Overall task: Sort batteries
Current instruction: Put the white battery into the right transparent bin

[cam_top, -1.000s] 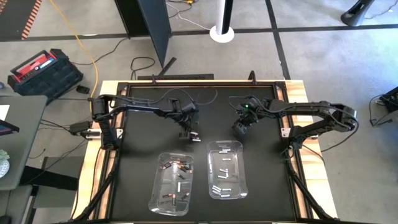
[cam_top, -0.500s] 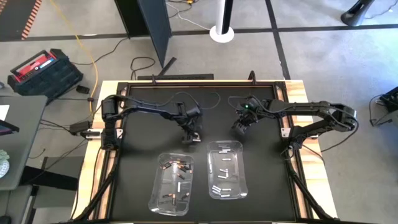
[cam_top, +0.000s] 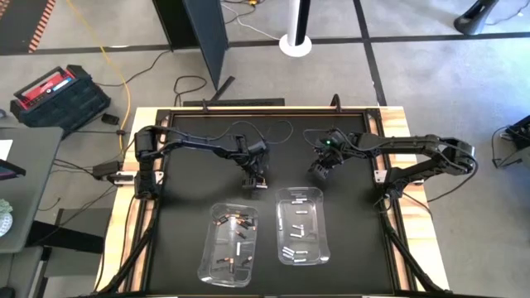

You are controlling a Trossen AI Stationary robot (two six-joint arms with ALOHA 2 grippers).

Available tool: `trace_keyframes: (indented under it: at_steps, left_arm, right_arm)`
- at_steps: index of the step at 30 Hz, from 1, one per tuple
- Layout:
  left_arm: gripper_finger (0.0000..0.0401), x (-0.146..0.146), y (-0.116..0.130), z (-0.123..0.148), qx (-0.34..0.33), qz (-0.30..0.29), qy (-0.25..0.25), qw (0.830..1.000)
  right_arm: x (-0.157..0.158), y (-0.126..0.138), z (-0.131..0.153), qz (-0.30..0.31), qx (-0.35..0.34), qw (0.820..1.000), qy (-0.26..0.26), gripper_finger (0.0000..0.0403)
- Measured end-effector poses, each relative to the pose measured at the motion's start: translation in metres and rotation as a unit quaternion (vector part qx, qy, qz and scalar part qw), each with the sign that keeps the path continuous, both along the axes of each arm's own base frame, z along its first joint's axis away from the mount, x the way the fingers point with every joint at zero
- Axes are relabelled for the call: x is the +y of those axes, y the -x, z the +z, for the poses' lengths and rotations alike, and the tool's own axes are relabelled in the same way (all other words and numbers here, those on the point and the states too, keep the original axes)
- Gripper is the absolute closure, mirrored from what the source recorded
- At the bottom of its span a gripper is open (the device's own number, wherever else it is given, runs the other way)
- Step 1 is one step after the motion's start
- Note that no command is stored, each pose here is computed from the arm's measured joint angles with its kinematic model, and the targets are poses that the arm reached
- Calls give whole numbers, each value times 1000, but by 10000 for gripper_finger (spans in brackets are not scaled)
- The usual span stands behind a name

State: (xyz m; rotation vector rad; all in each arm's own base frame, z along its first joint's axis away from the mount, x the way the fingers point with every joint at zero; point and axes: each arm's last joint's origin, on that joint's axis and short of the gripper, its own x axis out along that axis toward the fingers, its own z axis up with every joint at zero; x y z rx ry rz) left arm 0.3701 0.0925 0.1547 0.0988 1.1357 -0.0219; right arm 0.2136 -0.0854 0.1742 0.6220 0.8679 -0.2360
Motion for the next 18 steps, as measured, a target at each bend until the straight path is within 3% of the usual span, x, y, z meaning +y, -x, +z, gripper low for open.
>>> trace_keyframes:
  at_steps: [18]
  left_arm:
    - [241,5,0,-22,36,24,17,999]
  right_arm:
    - [3,-1,0,6,1,1000,2,241]
